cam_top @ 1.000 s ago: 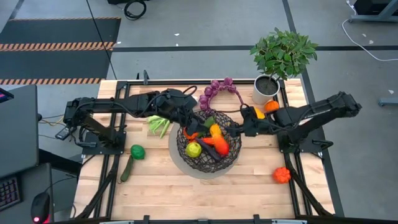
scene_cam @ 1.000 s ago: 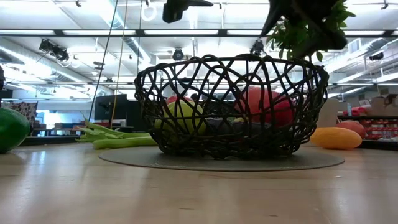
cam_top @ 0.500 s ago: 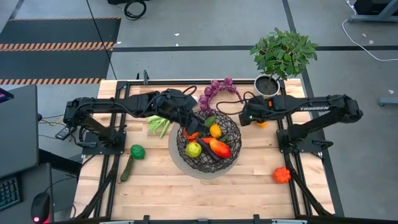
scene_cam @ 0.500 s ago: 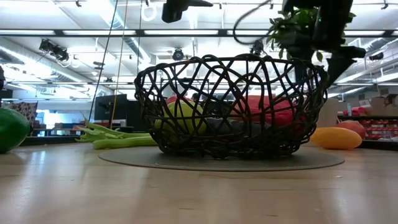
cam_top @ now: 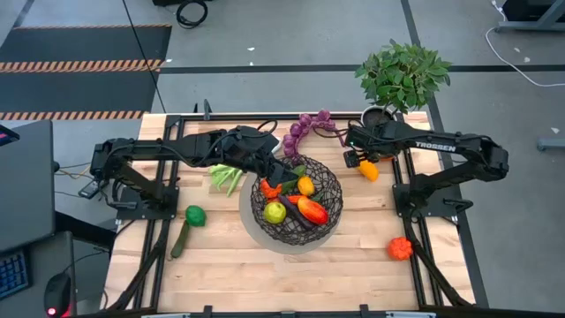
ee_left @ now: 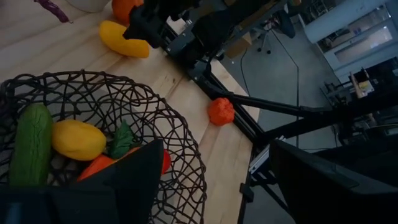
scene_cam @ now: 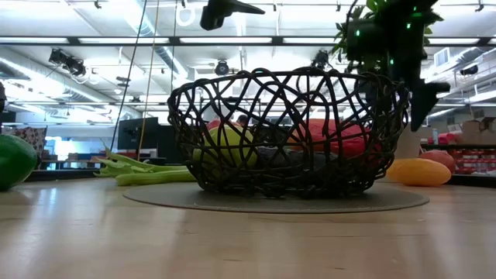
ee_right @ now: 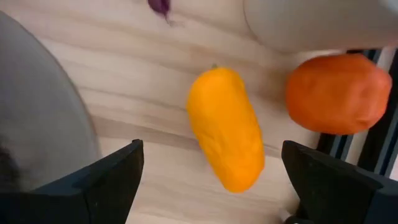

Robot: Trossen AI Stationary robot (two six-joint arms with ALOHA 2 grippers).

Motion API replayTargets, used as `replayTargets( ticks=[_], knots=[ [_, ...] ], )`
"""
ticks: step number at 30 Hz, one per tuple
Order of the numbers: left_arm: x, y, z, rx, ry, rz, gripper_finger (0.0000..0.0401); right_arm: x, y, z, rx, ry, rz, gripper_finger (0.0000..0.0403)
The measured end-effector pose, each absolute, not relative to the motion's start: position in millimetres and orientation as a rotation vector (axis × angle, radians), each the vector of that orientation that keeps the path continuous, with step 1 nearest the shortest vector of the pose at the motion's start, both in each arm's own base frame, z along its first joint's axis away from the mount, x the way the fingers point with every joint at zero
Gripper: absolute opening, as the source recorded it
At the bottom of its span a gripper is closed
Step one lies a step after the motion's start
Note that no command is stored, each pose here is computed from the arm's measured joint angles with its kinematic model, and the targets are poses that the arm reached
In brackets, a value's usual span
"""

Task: Build produce basket
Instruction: Put the yellow mango into the black wire basket

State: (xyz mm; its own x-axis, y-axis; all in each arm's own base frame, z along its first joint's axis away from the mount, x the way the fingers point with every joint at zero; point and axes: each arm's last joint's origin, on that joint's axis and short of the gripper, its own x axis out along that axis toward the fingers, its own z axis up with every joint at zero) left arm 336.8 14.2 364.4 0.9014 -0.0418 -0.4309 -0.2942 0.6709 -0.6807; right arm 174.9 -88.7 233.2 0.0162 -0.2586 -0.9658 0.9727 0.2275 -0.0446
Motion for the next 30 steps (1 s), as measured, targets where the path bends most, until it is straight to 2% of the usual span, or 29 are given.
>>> replayTargets(
  ticks=[16,26,30],
  knots=[
    [336.8,14.1,364.4,-0.897,0.434,0.163,0.0297,155.3,-101.4,186.8,0.841,1.275,-1.031,0.0384],
    [336.8,14.1,364.4,-0.927,0.432,0.170,0.0297,155.0,-100.9,168.9,0.799,1.244,-0.961,0.0383],
    [336.8,14.1,364.4,-0.941,0.432,0.173,0.0297,155.1,-101.1,166.0,0.798,1.228,-0.960,0.0371]
  ],
)
